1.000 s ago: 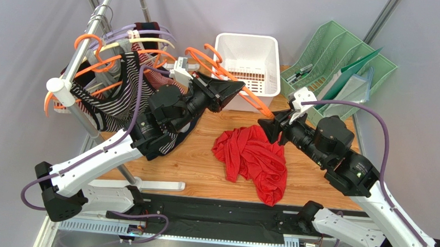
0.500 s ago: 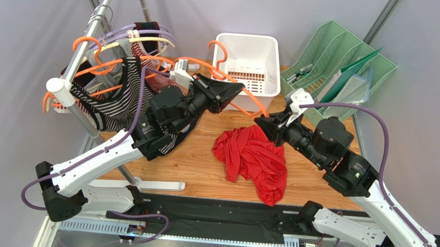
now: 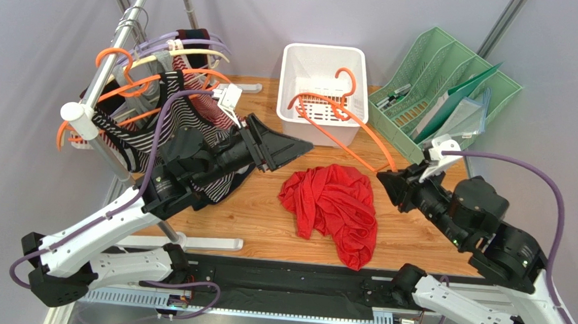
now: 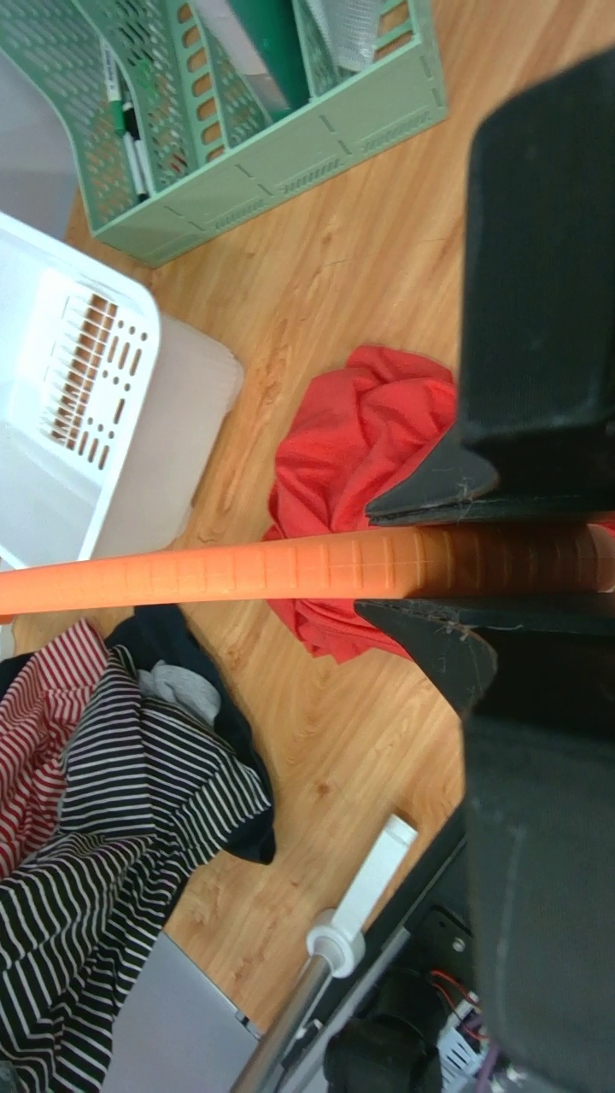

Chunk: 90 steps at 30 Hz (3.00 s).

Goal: Remove the tank top from the hanger
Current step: Place the hanger at the clothesline.

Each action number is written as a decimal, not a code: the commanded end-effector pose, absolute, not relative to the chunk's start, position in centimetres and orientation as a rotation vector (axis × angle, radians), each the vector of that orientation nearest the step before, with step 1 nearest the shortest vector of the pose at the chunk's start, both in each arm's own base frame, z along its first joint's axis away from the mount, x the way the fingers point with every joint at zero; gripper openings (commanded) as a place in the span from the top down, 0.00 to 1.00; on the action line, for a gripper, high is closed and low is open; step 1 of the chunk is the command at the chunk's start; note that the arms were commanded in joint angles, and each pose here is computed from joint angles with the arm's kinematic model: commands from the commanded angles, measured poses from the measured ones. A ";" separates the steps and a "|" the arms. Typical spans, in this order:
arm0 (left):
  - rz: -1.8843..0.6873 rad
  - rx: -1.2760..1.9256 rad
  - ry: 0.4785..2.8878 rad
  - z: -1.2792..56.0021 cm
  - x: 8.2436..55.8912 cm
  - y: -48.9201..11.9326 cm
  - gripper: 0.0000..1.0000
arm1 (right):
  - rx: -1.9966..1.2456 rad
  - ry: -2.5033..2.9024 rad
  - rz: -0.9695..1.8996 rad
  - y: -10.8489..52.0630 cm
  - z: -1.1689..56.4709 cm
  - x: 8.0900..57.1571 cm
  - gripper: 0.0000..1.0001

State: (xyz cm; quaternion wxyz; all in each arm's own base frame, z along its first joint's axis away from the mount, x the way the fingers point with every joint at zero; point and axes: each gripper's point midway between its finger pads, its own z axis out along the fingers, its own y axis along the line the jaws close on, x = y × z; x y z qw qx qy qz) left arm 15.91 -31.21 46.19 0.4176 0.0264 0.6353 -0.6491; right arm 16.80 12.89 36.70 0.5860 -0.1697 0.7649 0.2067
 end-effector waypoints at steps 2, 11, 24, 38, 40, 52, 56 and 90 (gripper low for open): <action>-1.535 0.604 1.468 43.3 10.2 -29.7 0.29 | -0.445 1.901 0.556 11.3 35.1 13.0 1.00; -1.620 0.885 1.262 38.7 0.9 -21.9 0.31 | -0.792 1.906 0.915 15.4 33.8 6.9 1.00; -1.700 0.898 0.927 39.8 -7.2 -12.1 0.28 | -1.052 1.601 1.160 25.3 40.2 8.8 1.00; -1.672 0.886 0.972 39.2 -7.1 -11.5 0.28 | -1.123 1.244 1.114 34.3 50.1 12.9 1.00; -1.667 0.886 0.977 39.1 -7.0 -11.6 0.28 | -1.117 1.212 1.109 34.6 51.6 13.0 1.00; -1.646 0.893 1.011 38.6 -6.5 -12.0 0.28 | -1.187 1.362 0.917 30.2 46.2 13.0 1.00; -1.635 0.901 1.043 38.2 -6.0 -12.7 0.28 | -1.148 1.427 0.842 27.2 44.1 12.7 1.00; -1.616 0.864 1.118 38.0 -4.9 -13.4 0.29 | -1.234 1.158 1.193 42.2 53.0 16.5 1.00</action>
